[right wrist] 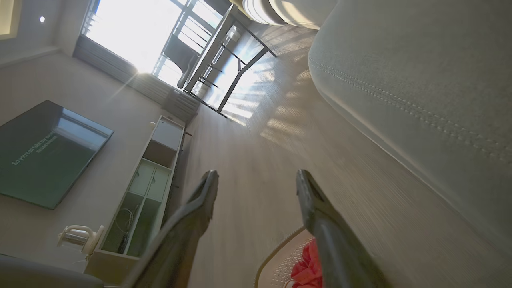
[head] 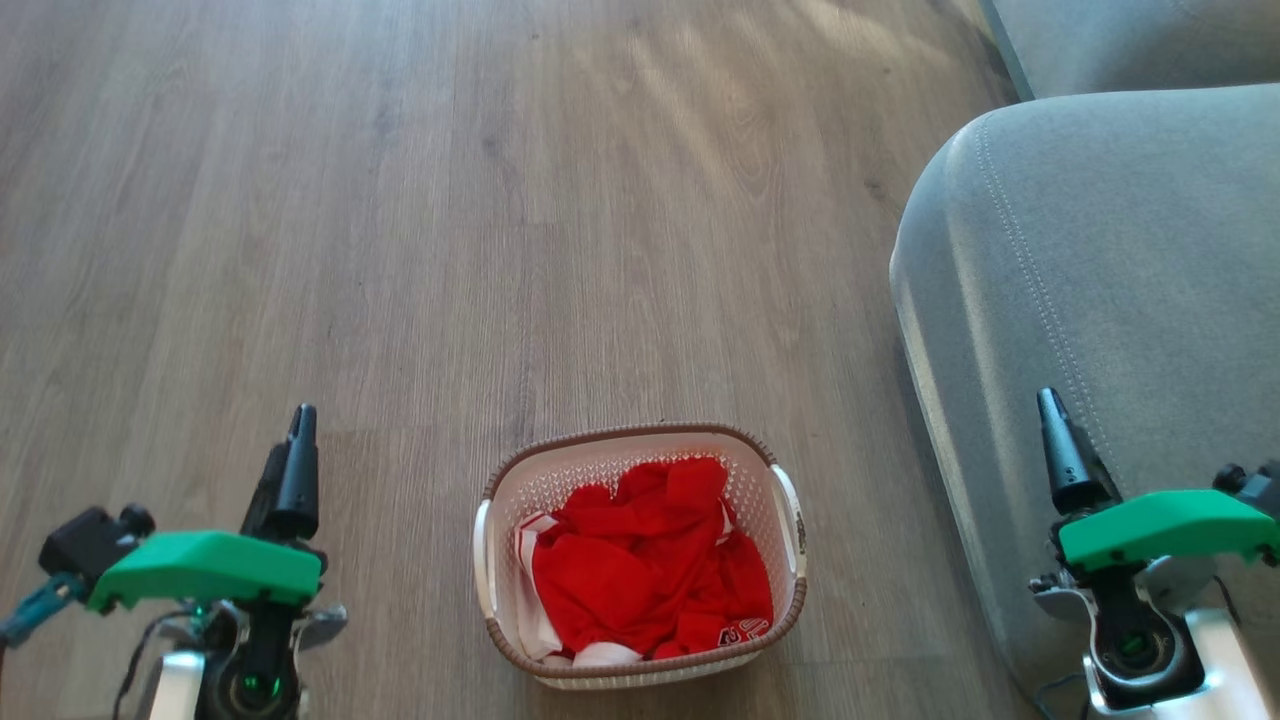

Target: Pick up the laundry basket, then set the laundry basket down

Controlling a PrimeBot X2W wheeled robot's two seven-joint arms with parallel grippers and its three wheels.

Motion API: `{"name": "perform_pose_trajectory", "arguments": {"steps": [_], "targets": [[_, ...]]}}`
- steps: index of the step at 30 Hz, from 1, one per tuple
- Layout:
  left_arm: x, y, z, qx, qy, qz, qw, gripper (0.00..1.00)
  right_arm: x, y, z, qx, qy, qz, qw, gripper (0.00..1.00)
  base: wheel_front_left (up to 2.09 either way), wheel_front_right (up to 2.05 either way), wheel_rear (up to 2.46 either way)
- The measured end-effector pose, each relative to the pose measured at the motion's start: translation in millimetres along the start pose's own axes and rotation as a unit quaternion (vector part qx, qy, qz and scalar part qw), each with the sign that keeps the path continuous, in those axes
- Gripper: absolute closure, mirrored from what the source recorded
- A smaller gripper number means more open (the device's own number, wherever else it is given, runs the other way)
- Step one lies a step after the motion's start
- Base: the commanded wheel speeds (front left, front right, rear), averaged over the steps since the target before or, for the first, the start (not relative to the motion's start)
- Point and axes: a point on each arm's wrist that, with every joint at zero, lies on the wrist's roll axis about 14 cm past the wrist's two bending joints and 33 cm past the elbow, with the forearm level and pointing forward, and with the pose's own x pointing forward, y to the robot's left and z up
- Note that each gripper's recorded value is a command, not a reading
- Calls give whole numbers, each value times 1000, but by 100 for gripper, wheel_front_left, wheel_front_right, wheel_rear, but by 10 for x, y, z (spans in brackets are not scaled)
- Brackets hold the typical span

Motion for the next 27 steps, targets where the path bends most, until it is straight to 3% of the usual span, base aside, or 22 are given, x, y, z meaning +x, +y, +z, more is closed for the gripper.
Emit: {"name": "perform_pose_trajectory", "arguments": {"steps": [12,27], "targets": [[11,-35,-24,144,9,3,990,0,15,70,-62,-115,10,15,993,0,0,0,0],[4,-54,-27,246,2,-1,969,0,2,63,-150,-207,17,22,978,0,0,0,0]]}}
